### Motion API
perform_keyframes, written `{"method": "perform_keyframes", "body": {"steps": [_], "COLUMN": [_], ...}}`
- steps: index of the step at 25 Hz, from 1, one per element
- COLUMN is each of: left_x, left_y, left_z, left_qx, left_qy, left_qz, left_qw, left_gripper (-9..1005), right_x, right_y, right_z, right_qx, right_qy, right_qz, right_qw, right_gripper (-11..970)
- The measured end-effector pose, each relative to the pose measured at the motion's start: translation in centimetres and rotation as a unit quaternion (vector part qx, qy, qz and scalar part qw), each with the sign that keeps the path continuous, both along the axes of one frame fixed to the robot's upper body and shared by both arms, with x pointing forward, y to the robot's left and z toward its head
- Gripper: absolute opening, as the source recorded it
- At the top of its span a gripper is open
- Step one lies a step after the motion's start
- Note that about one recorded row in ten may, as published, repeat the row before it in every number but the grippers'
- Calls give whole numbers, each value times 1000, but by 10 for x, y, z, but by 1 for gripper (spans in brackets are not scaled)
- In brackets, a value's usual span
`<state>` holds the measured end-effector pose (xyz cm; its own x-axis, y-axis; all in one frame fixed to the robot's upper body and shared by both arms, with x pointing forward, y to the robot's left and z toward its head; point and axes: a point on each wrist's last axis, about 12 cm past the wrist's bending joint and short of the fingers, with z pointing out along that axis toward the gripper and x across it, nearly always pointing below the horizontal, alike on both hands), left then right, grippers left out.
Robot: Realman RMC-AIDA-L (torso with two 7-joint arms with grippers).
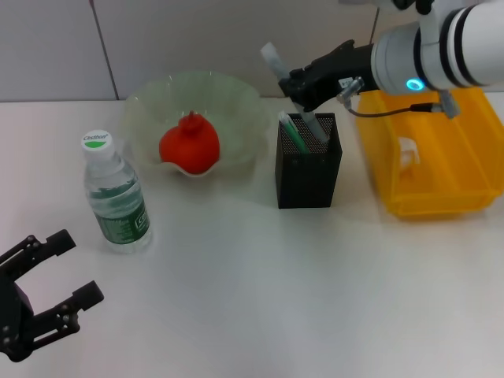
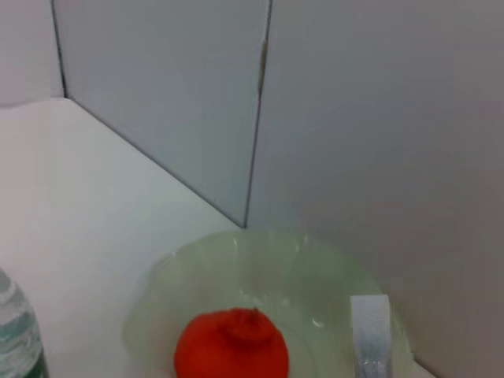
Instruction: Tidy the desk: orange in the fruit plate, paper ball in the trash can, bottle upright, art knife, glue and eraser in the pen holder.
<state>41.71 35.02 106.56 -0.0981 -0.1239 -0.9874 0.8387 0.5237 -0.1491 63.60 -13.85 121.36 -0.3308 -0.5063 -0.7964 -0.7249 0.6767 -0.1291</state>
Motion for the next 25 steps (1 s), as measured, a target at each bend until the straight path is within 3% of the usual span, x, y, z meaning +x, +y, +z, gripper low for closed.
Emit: {"method": "perform_keyframes", "body": {"steps": [11, 19, 25], "left_x": [1, 1, 6], "left_y": [1, 1, 1], "left_z": [1, 2, 4], "left_qx": [0, 1, 6], "left_qy": [-2, -4, -2], "left_qz": [2, 0, -18], "left_qw": [1000, 1000, 1000], "left_gripper": [850, 850, 850], "right_x": [0, -7, -21], "right_y": [-4, -17, -28], "right_z": [-35, -45, -39], "right_qx": [4, 19, 57], "right_qy": [-15, -1, -2], "right_qz": [-7, -18, 8], "right_qw": [1000, 1000, 998], "right_gripper": [130, 313, 552]}}
